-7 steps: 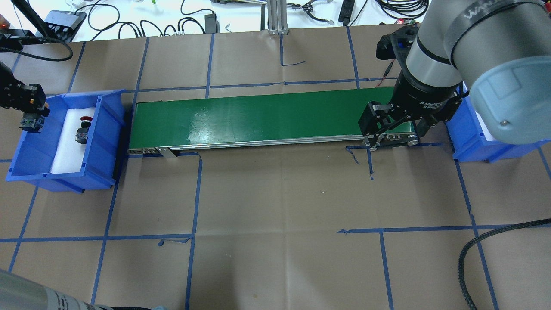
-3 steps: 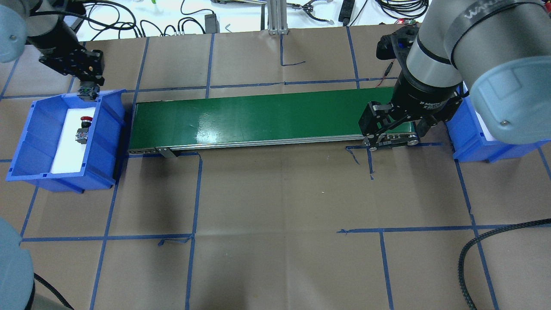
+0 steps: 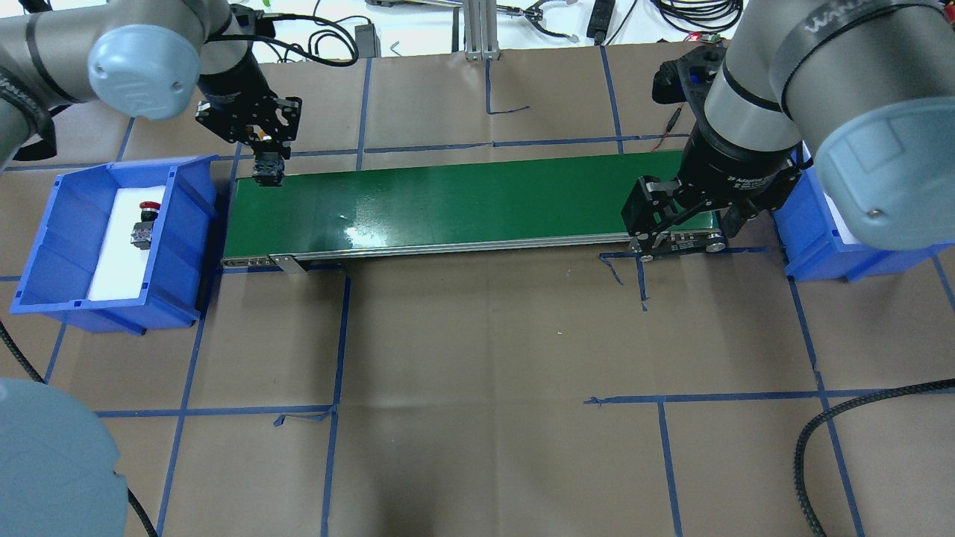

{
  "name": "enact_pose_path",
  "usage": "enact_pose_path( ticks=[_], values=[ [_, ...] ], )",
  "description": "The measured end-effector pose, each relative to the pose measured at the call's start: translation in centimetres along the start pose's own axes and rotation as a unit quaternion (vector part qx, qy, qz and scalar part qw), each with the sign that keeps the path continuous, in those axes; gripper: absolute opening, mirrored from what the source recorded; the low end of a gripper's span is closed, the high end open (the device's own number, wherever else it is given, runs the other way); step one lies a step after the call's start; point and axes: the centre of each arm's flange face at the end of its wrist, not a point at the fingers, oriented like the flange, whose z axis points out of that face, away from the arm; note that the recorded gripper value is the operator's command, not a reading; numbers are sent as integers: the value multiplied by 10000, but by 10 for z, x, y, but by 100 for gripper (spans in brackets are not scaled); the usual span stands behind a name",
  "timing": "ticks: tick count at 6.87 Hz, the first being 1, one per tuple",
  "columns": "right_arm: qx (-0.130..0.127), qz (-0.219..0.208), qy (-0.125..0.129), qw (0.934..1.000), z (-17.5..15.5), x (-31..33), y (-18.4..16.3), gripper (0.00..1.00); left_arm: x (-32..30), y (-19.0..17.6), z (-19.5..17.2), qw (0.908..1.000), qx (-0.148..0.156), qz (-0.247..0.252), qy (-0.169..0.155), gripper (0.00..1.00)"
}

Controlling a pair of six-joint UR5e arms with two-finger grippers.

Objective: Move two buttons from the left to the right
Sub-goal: 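Carry the yellow button with the left gripper onto the green conveyor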

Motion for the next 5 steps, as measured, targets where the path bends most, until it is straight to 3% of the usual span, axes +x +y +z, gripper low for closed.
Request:
enact_pose_path(
  ticks=[3,5],
  values=[
    [1,-2,0,10000,0,0,0,100,15,-2,46,9999,-169,22,15,5],
    [0,-2,0,10000,0,0,0,100,14,2,79,10000,51,6,42,6]
  ],
)
